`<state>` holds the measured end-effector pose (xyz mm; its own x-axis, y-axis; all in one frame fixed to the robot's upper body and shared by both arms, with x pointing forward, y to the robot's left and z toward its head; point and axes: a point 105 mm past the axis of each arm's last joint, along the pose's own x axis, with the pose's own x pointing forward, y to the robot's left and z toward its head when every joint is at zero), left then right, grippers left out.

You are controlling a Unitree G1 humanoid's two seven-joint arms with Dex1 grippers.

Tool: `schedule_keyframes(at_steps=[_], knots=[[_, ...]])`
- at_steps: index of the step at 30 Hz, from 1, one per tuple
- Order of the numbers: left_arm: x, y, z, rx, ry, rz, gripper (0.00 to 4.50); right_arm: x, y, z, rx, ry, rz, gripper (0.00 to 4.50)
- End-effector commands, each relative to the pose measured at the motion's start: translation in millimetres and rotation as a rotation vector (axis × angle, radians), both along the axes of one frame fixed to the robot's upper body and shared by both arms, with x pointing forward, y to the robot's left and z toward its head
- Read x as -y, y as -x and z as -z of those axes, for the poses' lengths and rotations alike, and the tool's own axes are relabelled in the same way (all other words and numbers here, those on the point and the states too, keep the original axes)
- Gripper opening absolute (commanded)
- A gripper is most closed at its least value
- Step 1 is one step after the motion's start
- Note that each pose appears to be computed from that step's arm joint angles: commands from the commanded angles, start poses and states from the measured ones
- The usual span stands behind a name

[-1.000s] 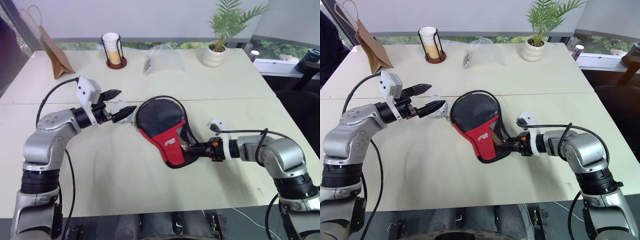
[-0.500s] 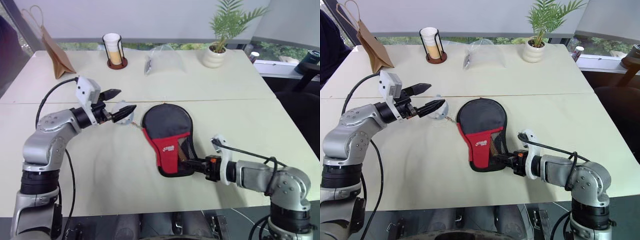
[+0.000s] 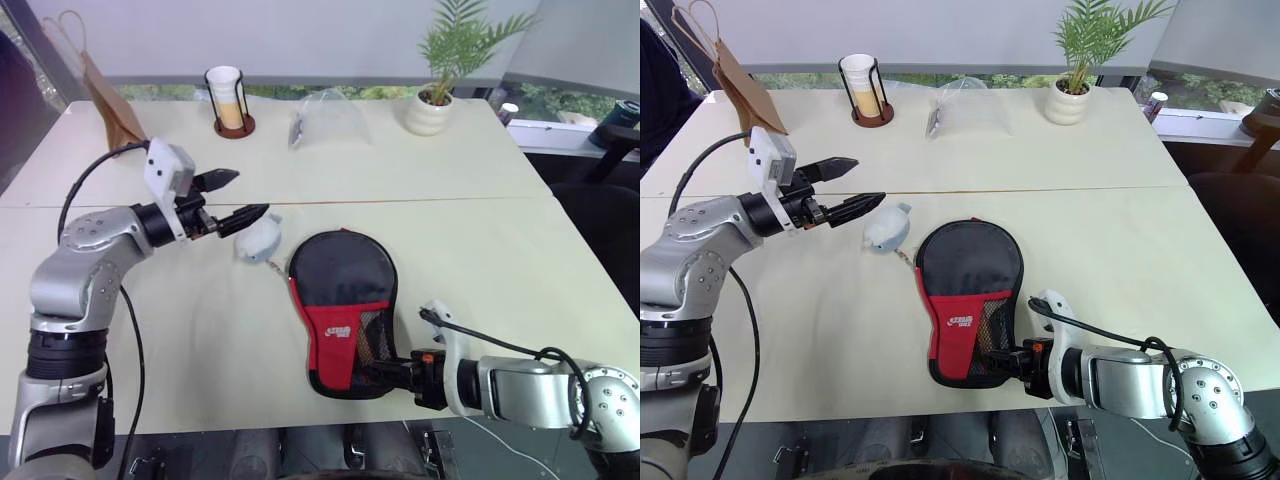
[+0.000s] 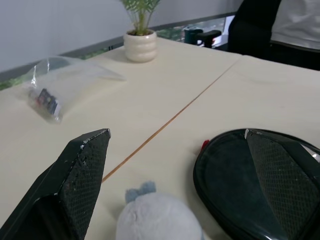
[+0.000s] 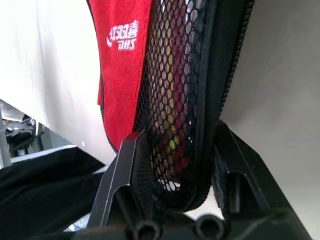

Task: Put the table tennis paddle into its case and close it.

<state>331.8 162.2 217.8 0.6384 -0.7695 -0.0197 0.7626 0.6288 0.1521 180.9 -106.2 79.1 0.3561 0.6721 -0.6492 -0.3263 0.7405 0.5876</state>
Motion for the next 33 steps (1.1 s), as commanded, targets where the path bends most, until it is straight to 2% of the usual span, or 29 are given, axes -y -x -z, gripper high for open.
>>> schedule_keyframes(at_steps=[1,2,6,12,16,20,24,26,30,33], knots=[[6,0,-8,0.038,-0.009,0.019,4.50,1,-8,0,0.024,0.018,0.004,2.13],[7,1,-6,0.043,-0.016,0.022,4.50,4,-13,-1,0.046,0.030,0.008,2.45],[11,4,2,0.060,-0.055,0.045,4.50,17,-35,-10,0.146,0.087,0.011,4.44],[15,9,12,0.074,-0.098,0.078,4.50,46,-55,-20,0.243,0.232,-0.068,4.47],[14,11,15,0.087,-0.127,0.090,4.50,82,-75,-34,0.328,0.373,-0.097,4.47],[7,9,19,0.099,-0.163,0.078,4.50,103,-108,-70,0.573,0.509,-0.181,4.47],[0,4,23,0.121,-0.206,0.057,4.50,70,-129,-111,0.891,0.437,-0.353,4.47],[-4,1,24,0.124,-0.223,0.043,4.50,48,-133,-119,0.980,0.376,-0.428,4.47],[-10,-4,28,0.128,-0.261,0.036,4.50,16,-138,-115,1.064,0.293,-0.543,4.47],[-15,-6,30,0.124,-0.280,0.033,4.50,-12,-142,-99,1.078,0.205,-0.606,4.47]])
